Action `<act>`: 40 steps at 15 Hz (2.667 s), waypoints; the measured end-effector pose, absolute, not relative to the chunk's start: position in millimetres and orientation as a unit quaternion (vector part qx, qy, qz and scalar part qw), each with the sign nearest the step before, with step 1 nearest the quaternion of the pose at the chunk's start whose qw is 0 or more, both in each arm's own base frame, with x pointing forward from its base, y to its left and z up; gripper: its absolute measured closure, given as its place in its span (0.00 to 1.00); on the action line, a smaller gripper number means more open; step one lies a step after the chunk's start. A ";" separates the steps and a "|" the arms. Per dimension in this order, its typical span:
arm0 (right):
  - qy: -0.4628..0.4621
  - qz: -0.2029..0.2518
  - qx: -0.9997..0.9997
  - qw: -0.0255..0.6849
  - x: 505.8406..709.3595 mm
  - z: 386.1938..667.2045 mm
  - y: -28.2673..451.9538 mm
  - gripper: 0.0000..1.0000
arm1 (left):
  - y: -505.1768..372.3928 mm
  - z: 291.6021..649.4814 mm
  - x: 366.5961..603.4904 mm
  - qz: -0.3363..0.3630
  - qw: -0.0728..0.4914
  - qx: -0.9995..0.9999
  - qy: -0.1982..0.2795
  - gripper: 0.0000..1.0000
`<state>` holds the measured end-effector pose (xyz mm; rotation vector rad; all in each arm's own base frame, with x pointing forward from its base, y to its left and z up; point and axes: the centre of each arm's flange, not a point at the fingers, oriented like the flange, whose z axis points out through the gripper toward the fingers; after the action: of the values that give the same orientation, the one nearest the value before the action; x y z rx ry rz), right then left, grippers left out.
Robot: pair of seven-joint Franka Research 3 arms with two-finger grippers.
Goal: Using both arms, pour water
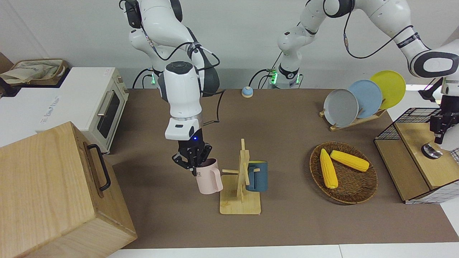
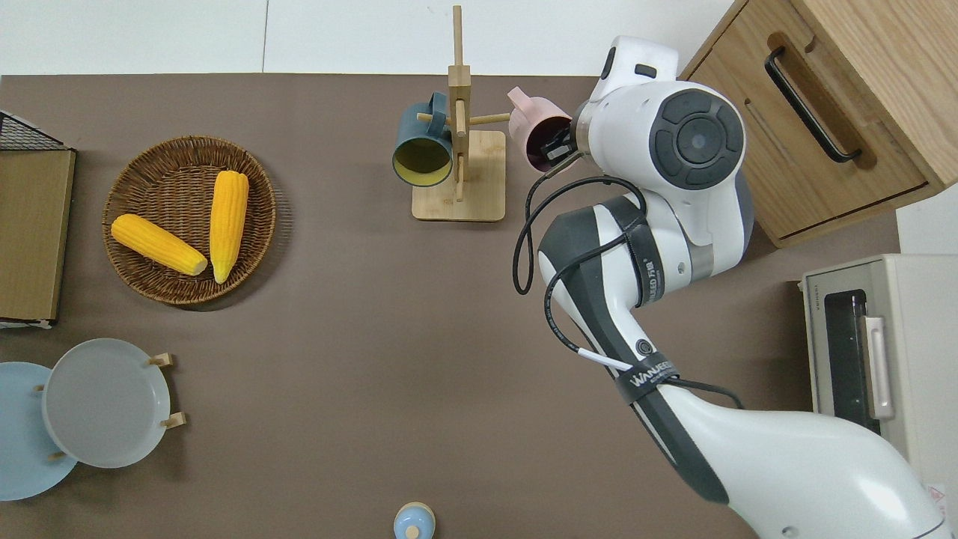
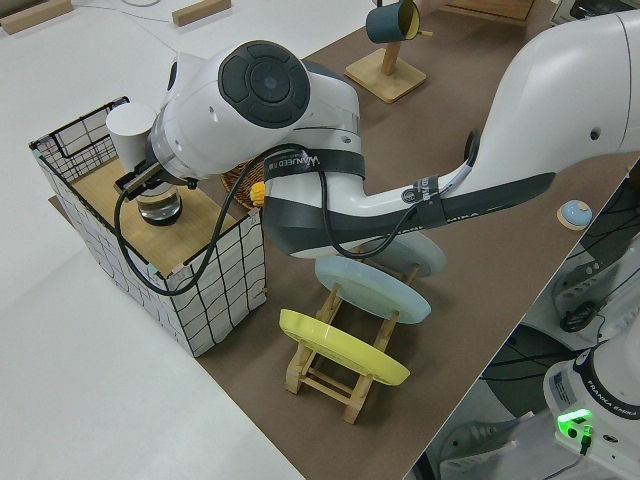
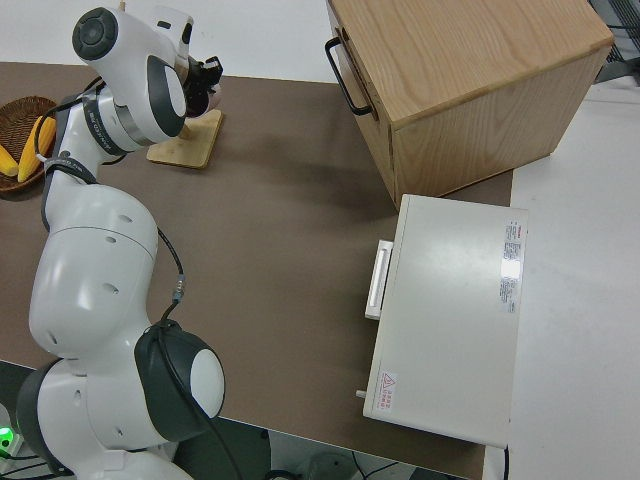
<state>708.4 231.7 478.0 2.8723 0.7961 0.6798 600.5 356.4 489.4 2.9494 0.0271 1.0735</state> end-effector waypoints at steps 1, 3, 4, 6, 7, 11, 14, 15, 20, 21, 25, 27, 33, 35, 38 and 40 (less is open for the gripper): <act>0.260 0.218 0.940 0.044 708.8 479.1 227.1 0.93 | 356.4 492.9 601.4 0.345 0.002 0.939 0.013 0.37; 0.265 0.209 0.940 0.048 710.4 480.8 215.5 0.93 | 356.2 502.3 602.6 0.351 0.002 0.936 0.024 0.37; 0.269 0.204 0.940 0.051 711.2 483.0 207.6 0.93 | 355.4 508.2 603.0 0.352 0.002 0.936 0.031 0.37; 0.270 0.192 0.942 0.056 711.2 490.9 188.7 0.93 | 351.5 523.5 604.5 0.345 0.002 0.938 0.039 0.37; 0.268 0.187 0.943 0.057 710.9 495.7 179.6 0.93 | 348.6 532.7 605.0 0.337 0.004 0.940 0.041 0.37; 0.265 0.161 0.949 0.057 705.1 503.5 165.5 0.93 | 334.3 574.5 597.9 0.312 0.014 0.948 0.058 0.37; 0.267 0.120 0.955 0.052 692.3 507.4 167.6 0.93 | 303.2 611.2 589.7 0.290 0.015 0.954 0.072 0.37; 0.266 0.101 0.957 0.049 686.0 509.3 168.9 0.93 | 290.9 620.6 588.4 0.283 0.015 0.956 0.074 0.37; 0.210 0.011 0.977 0.028 645.6 516.4 192.4 0.93 | 219.2 651.4 582.6 0.260 -0.003 0.962 0.083 0.37; 0.192 -0.002 0.981 0.016 637.1 513.3 204.3 0.93 | 205.4 652.8 580.8 0.256 -0.006 0.963 0.087 0.37; 0.133 -0.041 0.990 -0.019 605.7 491.1 264.3 0.93 | 160.6 652.4 569.8 0.236 0.005 0.967 0.094 0.37; 0.102 -0.057 0.993 -0.034 590.5 482.6 293.2 0.93 | 144.7 652.9 562.2 0.213 0.003 0.973 0.089 0.37; -0.003 -0.107 0.992 -0.060 544.9 451.8 385.6 0.93 | 85.5 649.9 543.1 0.170 0.006 0.982 0.079 0.37; -0.026 -0.116 0.990 -0.074 535.3 440.5 410.3 0.93 | 65.8 639.6 532.6 0.158 0.007 0.985 0.073 0.37; -0.054 -0.121 0.988 -0.084 522.8 417.3 444.3 0.93 | 37.8 625.6 509.8 0.144 0.003 0.988 0.060 0.37; -0.071 -0.119 0.986 -0.088 518.9 398.4 461.3 0.93 | 25.0 617.0 492.5 0.138 0.000 0.989 0.055 0.37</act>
<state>518.9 461.3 398.4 3.2862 -0.2352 -0.3966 492.5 25.0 617.0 3.1067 0.1725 0.4335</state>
